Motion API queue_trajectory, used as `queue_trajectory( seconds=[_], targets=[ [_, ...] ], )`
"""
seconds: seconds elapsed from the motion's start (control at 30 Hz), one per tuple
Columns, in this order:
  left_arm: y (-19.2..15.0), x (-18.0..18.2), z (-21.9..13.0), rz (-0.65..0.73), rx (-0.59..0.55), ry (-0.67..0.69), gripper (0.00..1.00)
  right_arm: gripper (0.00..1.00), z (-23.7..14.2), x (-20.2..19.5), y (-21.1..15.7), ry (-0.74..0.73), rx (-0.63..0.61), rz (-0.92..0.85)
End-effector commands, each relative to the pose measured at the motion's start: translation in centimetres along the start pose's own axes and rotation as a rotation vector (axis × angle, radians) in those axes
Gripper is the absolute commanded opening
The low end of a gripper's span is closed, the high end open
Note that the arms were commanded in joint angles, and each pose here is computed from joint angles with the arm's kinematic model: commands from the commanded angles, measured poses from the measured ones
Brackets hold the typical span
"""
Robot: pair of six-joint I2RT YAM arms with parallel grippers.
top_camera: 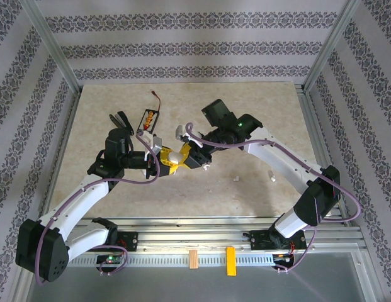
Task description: Insert wireless bluetooth earbuds into charging case
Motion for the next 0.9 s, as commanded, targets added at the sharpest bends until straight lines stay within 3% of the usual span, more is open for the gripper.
queue_trajectory(
  seconds=[0.0, 0.17, 0.3, 0.4, 0.87],
  targets=[
    [0.8, -0.8, 0.1, 0.05, -0.041, -0.061, 0.32, 0.25, 0.0, 0.3, 0.6, 0.009, -0.013, -0.042],
    [0.8, -0.8, 0.1, 0.051, -0.04, -0.063, 0.25, 0.26, -0.1, 0.2, 0.7, 0.001, -0.02, -0.042],
    [0.8, -0.9, 0.1, 0.057, -0.042, -0.065, 0.22, 0.41, -0.3, -0.2, 0.8, -0.015, -0.044, -0.03],
    [0.8, -1.0, 0.1, 0.062, -0.044, -0.071, 0.19, 0.46, -0.7, -0.8, 0.9, -0.035, -0.067, -0.001],
    [0.2, -1.1, 0.1, 0.065, -0.028, -0.072, 0.17, 0.58, -2.1, -1.3, 0.8, -0.047, -0.122, 0.03]
  ],
)
Point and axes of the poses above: each hand's point on the last joint's axis, 136 mm out from that joint toward the fingers, its own z axis out along the fingers, its own x axis along the line the jaws close on, y = z × x, the point moved 7 cm from there along -z, back along the fingers, and after that the axes turned 12 degrees about z, right-handed, at the moved point
